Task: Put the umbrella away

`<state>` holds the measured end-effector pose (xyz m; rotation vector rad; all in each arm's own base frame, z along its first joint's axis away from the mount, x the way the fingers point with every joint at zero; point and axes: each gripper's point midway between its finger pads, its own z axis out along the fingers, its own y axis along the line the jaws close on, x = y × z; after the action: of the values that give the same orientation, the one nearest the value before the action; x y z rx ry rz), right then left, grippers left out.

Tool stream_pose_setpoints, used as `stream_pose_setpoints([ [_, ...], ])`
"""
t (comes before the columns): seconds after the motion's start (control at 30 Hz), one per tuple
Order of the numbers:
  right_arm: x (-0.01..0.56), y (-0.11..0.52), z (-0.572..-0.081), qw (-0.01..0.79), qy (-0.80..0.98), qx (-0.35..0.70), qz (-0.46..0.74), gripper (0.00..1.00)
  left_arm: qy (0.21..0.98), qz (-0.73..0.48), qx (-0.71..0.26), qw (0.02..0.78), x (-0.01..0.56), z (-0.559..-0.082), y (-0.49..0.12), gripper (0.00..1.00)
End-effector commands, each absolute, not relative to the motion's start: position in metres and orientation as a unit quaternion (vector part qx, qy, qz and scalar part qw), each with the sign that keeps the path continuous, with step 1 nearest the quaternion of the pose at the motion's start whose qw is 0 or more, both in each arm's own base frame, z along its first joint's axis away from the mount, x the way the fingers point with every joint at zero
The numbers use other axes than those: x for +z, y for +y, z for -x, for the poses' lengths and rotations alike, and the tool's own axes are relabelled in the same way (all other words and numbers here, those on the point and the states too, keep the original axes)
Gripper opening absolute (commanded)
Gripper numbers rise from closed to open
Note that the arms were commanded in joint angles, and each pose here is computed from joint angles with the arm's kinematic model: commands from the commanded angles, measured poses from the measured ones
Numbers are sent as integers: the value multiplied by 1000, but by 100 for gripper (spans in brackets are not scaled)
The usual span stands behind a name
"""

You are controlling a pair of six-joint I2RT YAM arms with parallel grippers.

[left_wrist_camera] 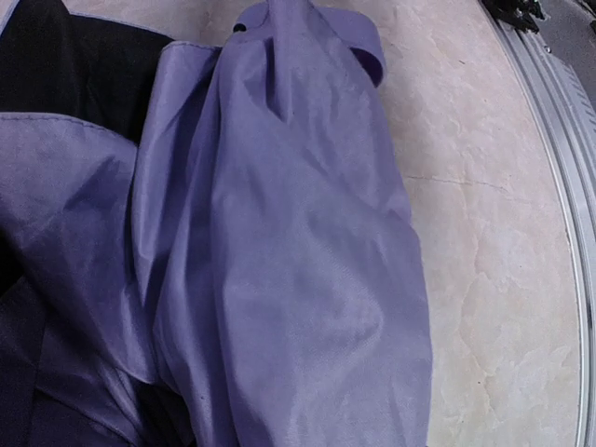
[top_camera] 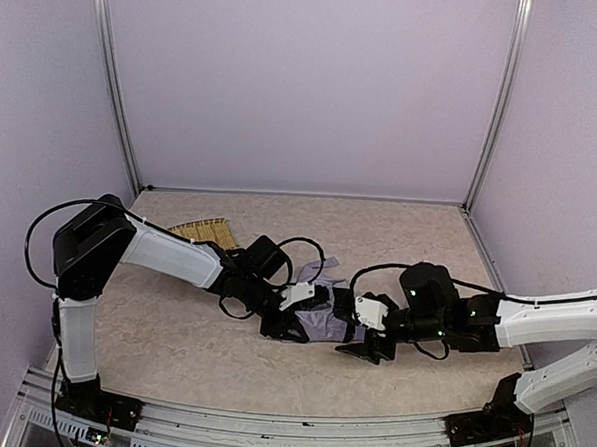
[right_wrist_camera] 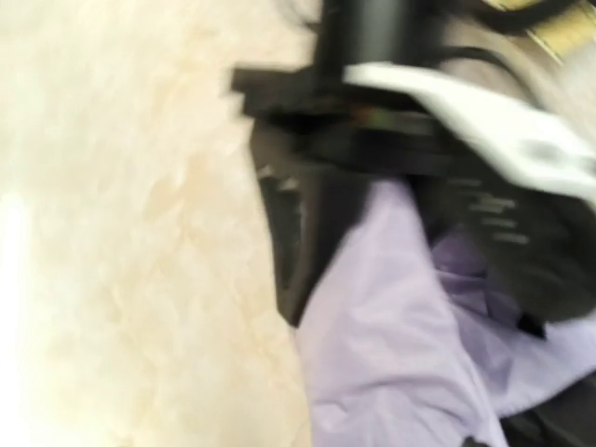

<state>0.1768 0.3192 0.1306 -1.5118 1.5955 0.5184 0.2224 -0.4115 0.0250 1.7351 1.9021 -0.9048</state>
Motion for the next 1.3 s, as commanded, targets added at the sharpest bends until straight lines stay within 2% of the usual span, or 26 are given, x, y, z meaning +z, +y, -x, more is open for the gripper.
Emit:
stream_pose_setpoints([
  [0.0,135,330,-203,512,580,74,630,76,741,-585,-329,5,-36,-168,-358,9],
  [0.17,90,340,-226,452,586,-20,673,77,741,-579,-341,-18,-40,-166,-358,8],
  [0.37,51,347,-228,406,581,-39,704,74,733,-579,-355,-38,-42,-162,-358,6],
  [0.53,27,344,-236,359,613,-71,700,63,722,-582,-370,-60,-43,-156,-357,6],
  [0.7,7,330,-234,340,624,-93,697,60,705,-590,-387,-78,-39,-149,-357,4],
  [0.8,0,325,-233,320,631,-99,699,50,693,-596,-397,-83,-35,-146,-356,5],
  [0.87,-1,326,-229,311,636,-88,701,35,691,-600,-396,-74,-33,-149,-357,13],
  [0.93,1,327,-224,303,640,-71,703,24,697,-600,-390,-42,-31,-161,-361,35],
  [1.03,-2,324,-212,277,651,-41,706,19,706,-586,-397,27,-12,-187,-369,54],
  [1.13,-8,318,-201,244,664,-20,707,14,710,-569,-401,109,12,-219,-374,61],
  [1.27,-16,309,-190,204,678,-7,706,11,697,-554,-404,211,45,-245,-376,63],
])
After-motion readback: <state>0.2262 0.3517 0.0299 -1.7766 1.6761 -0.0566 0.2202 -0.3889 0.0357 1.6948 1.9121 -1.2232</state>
